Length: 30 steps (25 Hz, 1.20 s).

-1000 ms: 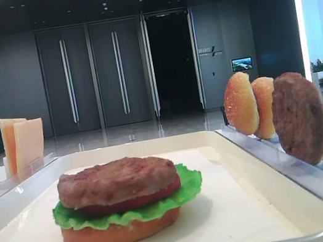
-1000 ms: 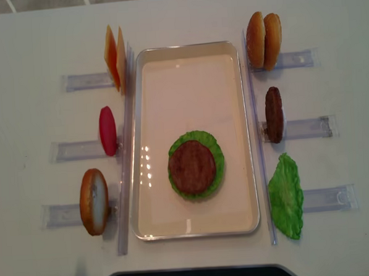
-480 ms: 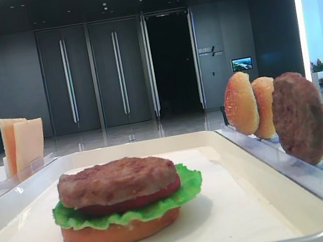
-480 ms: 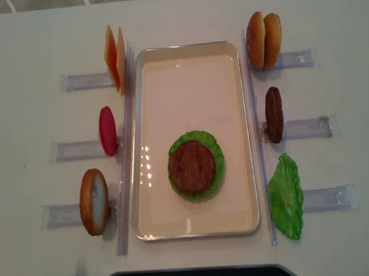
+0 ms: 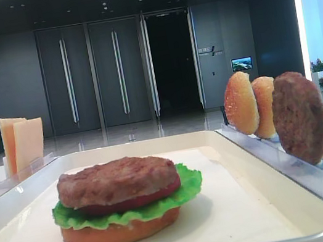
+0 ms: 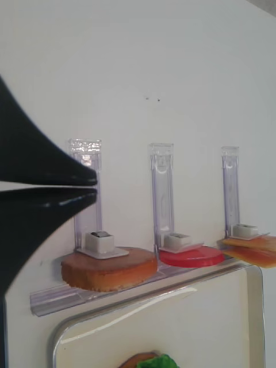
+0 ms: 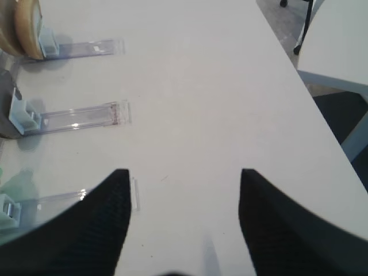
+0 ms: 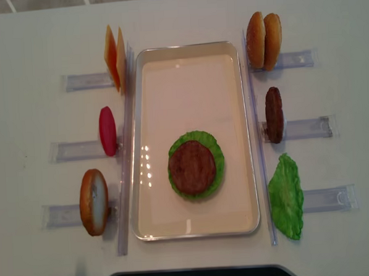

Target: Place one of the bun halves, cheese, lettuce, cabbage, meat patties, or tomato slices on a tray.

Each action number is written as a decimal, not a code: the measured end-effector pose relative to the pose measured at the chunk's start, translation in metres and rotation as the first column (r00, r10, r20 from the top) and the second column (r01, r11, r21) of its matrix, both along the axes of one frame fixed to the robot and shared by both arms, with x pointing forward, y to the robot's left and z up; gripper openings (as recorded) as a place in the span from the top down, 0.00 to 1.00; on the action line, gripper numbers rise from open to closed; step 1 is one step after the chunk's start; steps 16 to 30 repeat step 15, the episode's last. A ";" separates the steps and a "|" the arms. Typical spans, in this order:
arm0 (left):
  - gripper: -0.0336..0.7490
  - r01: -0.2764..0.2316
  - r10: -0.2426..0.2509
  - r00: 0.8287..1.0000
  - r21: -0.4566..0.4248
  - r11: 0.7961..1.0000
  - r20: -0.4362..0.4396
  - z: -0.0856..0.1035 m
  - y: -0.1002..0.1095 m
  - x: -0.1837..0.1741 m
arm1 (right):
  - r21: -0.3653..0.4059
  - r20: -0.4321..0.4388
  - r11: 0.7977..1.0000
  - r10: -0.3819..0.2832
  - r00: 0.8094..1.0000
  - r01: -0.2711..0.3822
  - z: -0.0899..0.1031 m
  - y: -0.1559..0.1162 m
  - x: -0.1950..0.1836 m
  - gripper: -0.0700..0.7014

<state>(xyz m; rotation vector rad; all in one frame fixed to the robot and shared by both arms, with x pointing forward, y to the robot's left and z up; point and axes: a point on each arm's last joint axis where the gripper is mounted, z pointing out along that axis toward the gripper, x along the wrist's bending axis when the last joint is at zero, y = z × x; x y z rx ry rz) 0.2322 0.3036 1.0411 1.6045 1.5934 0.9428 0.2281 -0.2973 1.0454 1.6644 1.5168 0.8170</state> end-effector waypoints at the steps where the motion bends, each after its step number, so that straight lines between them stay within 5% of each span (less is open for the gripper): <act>1: 0.96 0.000 0.000 1.000 0.000 1.000 0.000 0.000 0.000 0.000 | 0.000 -0.001 1.000 0.000 1.000 0.000 -0.001 0.000 0.001 0.36; 30: 0.96 0.000 0.000 1.000 0.000 1.000 0.000 0.000 0.000 0.000 | 0.010 0.015 1.000 0.004 1.000 -0.004 0.000 0.001 0.002 0.36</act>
